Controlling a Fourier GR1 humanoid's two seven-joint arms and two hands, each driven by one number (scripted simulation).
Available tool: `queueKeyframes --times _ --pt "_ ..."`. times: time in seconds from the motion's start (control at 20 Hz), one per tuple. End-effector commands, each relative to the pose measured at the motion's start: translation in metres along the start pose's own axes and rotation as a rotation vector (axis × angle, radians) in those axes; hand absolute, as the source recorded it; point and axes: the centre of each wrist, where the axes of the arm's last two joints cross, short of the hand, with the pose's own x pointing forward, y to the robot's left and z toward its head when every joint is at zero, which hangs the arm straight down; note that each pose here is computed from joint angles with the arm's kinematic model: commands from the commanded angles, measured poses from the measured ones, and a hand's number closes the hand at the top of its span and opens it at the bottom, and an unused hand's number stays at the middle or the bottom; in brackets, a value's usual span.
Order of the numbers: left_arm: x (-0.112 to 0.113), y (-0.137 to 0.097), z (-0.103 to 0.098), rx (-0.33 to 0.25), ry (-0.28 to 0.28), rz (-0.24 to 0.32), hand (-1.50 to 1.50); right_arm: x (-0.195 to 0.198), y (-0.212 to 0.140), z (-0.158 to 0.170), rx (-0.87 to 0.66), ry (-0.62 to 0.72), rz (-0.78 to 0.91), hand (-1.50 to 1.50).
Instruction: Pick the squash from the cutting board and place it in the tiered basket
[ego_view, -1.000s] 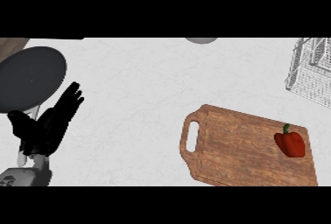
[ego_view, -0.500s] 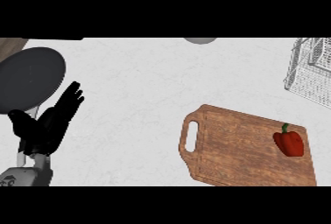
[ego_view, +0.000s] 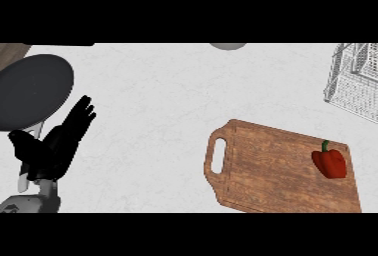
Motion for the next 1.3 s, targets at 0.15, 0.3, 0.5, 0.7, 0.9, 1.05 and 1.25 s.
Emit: queueKeyframes --times 0.15,0.3,0.5,0.7,0.9,1.05,1.25 --pt "0.014 -0.003 -0.009 -0.006 0.010 -0.006 0.00 0.005 0.039 -0.017 -0.033 0.008 0.043 1.50" --pt "0.008 -0.017 -0.008 -0.018 -0.002 0.002 0.00 -0.006 0.051 -0.013 -0.078 0.011 0.058 1.50" --pt "0.003 -0.007 -0.007 -0.022 -0.007 -0.003 0.00 -0.006 0.064 -0.015 -0.206 -0.008 -0.047 1.50" --pt "0.004 0.002 -0.002 -0.034 -0.010 -0.005 0.00 0.007 0.067 -0.027 -0.189 -0.018 -0.079 -1.50" --pt "0.008 -0.007 0.003 -0.030 -0.017 -0.014 0.00 0.014 0.060 -0.031 -0.176 -0.012 -0.040 -1.50" --pt "0.009 -0.003 -0.014 -0.011 0.002 0.010 0.00 0.008 0.078 -0.029 -0.199 -0.025 -0.082 -1.50" --pt "0.009 0.011 -0.011 -0.009 -0.004 -0.008 0.00 0.029 0.053 -0.041 -0.222 -0.014 -0.229 -1.50"
